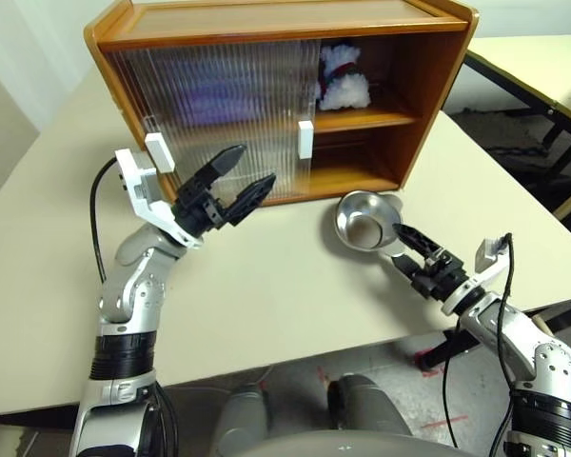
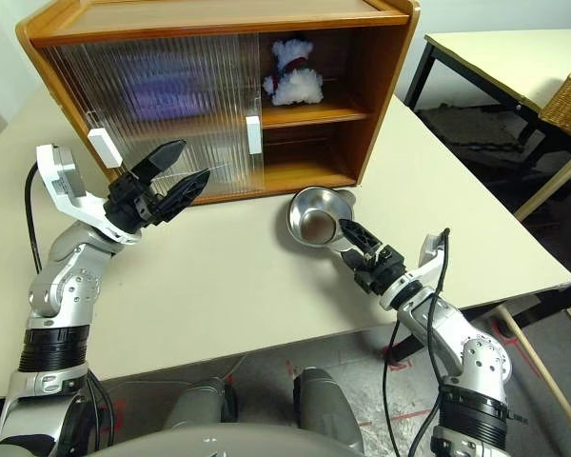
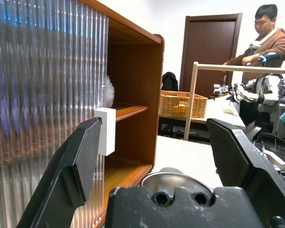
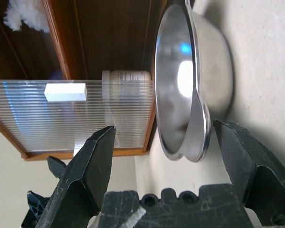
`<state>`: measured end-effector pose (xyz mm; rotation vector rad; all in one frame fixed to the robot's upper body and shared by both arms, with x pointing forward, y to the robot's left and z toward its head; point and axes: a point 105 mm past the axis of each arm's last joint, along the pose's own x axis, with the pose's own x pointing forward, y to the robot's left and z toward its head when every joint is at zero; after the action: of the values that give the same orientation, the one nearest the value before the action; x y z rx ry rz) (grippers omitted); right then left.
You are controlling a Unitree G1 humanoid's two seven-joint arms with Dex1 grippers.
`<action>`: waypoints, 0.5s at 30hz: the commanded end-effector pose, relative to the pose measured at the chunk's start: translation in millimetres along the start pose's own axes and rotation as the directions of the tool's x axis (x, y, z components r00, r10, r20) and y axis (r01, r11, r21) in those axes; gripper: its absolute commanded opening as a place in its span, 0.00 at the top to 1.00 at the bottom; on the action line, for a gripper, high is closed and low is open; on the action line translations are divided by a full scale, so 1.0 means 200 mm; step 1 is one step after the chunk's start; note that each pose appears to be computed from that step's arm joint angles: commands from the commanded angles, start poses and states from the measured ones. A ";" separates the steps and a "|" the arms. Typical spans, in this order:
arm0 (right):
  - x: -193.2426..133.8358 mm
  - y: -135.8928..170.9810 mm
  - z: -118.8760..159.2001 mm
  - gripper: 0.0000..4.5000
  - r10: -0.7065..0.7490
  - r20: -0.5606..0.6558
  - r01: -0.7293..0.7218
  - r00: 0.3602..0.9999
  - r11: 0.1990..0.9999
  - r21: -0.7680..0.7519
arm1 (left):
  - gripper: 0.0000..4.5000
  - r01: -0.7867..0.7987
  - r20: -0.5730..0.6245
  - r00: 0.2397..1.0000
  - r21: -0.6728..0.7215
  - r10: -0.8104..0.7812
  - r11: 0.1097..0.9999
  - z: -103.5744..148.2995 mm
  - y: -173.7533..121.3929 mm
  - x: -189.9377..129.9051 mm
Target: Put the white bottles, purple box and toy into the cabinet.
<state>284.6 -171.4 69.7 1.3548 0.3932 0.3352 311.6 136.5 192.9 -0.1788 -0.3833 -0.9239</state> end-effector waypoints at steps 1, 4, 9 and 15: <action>0.02 0.07 0.01 0.21 0.023 0.020 -0.023 1.000 1.000 -0.004 | 0.00 0.007 -0.004 1.000 0.007 -0.007 1.000 0.02 0.00 0.00; 0.02 0.08 0.02 0.46 0.022 0.027 -0.022 0.999 1.000 -0.007 | 0.00 0.008 -0.003 1.000 0.008 -0.008 1.000 0.02 0.00 0.00; 0.04 0.12 0.05 0.88 0.019 0.050 -0.018 0.999 0.999 -0.028 | 0.00 0.005 -0.003 1.000 0.012 -0.005 1.000 0.03 0.00 0.00; 0.07 0.15 0.08 0.99 0.028 0.070 -0.025 0.997 0.999 -0.031 | 0.00 -0.005 -0.003 1.000 0.020 0.006 1.000 0.04 0.02 -0.01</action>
<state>301.7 -169.3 95.6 1.3277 0.3405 0.3256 312.3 142.3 195.0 -0.1638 -0.3780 -0.9110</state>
